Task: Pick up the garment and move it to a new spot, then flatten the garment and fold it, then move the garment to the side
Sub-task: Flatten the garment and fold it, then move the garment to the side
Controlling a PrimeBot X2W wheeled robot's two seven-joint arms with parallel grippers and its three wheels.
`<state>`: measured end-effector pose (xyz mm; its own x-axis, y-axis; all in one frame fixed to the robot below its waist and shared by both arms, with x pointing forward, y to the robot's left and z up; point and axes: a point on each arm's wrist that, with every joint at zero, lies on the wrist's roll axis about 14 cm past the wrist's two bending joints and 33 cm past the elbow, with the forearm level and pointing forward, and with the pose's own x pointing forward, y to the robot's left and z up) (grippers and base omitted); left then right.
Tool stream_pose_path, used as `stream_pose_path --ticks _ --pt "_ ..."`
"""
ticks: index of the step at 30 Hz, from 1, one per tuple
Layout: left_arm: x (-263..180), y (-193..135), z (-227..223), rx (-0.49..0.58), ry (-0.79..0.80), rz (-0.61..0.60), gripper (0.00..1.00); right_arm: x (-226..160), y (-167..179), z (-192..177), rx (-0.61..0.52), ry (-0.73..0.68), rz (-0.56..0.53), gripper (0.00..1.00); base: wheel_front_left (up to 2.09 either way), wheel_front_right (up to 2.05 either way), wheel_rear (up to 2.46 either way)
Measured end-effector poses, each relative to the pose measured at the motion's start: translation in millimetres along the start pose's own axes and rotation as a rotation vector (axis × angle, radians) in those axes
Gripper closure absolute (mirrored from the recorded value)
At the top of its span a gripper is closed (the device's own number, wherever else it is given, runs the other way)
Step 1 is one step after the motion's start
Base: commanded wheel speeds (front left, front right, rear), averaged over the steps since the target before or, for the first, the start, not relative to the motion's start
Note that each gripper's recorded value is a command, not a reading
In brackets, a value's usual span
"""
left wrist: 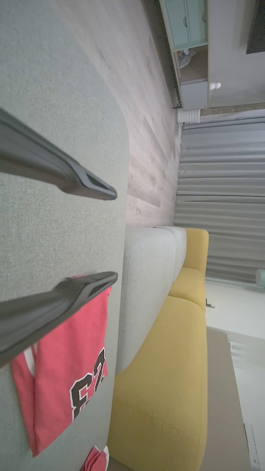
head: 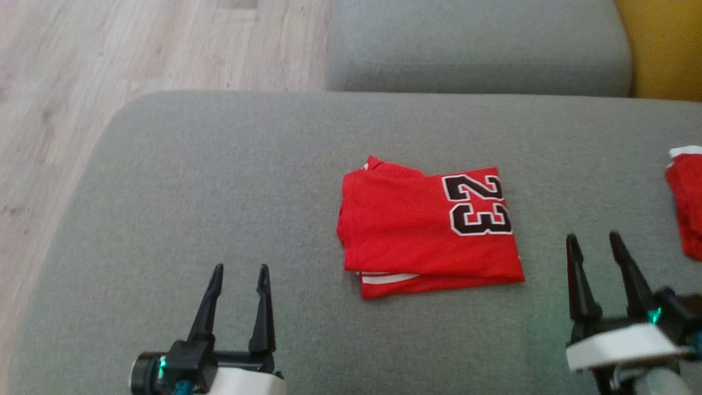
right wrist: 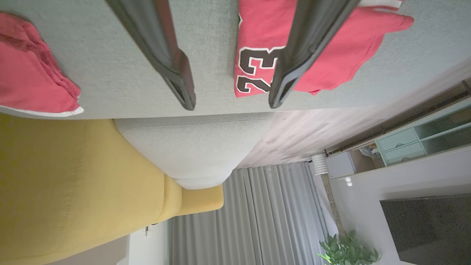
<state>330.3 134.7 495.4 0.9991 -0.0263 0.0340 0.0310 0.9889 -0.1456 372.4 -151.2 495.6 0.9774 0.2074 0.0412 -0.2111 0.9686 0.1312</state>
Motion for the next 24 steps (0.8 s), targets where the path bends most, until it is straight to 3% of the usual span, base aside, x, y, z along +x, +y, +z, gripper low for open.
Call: stream_pose_path --ticks 9,24 --pt "-17 -1 -4 0.044 0.006 -0.02 0.0 -48 -4 -17 -0.028 0.047 -0.064 0.0 0.0 0.0 0.0" --pt "-21 7 -3 0.05 0.003 -0.005 0.0 -49 0 -29 -0.01 0.086 -0.059 0.0 0.0 0.0 0.0"
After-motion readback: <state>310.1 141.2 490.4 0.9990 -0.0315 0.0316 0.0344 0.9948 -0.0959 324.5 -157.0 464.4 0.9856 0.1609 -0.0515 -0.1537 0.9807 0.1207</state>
